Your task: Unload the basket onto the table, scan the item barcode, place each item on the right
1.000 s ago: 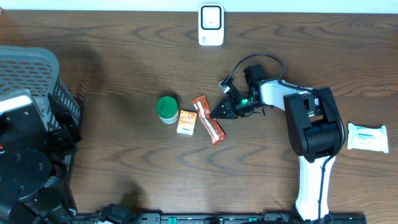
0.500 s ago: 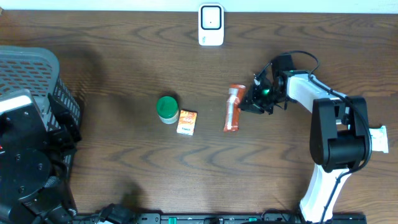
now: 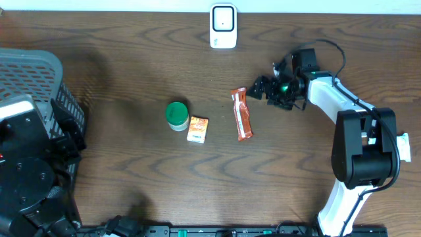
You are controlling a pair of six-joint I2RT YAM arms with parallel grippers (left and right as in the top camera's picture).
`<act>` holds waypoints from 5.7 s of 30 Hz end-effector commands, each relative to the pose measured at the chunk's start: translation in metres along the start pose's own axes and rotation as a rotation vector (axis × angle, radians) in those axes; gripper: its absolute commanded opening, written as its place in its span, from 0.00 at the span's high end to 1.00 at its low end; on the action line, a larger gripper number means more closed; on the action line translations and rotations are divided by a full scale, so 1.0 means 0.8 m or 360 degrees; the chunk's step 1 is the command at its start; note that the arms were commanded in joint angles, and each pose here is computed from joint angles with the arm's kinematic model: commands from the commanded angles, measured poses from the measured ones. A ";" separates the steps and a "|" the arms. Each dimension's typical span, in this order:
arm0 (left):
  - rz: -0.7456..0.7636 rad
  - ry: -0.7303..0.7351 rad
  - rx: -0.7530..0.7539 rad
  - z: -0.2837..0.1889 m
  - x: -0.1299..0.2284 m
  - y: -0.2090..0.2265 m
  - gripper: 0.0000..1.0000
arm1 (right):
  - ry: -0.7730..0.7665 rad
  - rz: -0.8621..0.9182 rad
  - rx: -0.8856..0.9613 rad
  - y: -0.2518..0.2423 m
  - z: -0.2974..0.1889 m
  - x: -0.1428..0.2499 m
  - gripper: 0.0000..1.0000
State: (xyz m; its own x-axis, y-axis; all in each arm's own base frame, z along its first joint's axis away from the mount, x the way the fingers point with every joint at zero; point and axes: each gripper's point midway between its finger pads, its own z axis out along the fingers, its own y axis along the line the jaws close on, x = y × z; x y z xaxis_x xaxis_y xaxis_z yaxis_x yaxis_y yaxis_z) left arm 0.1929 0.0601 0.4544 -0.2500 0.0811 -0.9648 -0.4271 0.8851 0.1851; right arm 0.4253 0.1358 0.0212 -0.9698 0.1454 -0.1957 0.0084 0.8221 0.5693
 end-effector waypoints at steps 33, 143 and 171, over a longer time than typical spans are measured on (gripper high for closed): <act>0.0003 0.0006 -0.0020 0.001 0.001 0.001 0.16 | 0.0485 -0.0421 0.0446 -0.039 0.108 0.124 0.99; 0.0003 0.0006 -0.0020 0.001 0.001 0.001 0.16 | -0.1561 -0.2462 0.0769 0.318 0.110 -0.235 0.99; 0.0003 0.0006 -0.0020 0.001 0.001 0.001 0.16 | -0.0922 -0.2071 0.1722 0.219 -0.127 -0.269 0.99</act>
State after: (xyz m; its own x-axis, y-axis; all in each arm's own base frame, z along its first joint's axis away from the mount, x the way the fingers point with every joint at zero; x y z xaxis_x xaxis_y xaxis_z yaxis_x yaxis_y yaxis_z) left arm 0.1929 0.0602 0.4544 -0.2501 0.0814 -0.9648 -0.4274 0.8849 0.1855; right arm 0.6105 0.2630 0.1688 -0.1109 -0.9164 -0.3846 -0.4361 0.3926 -0.8097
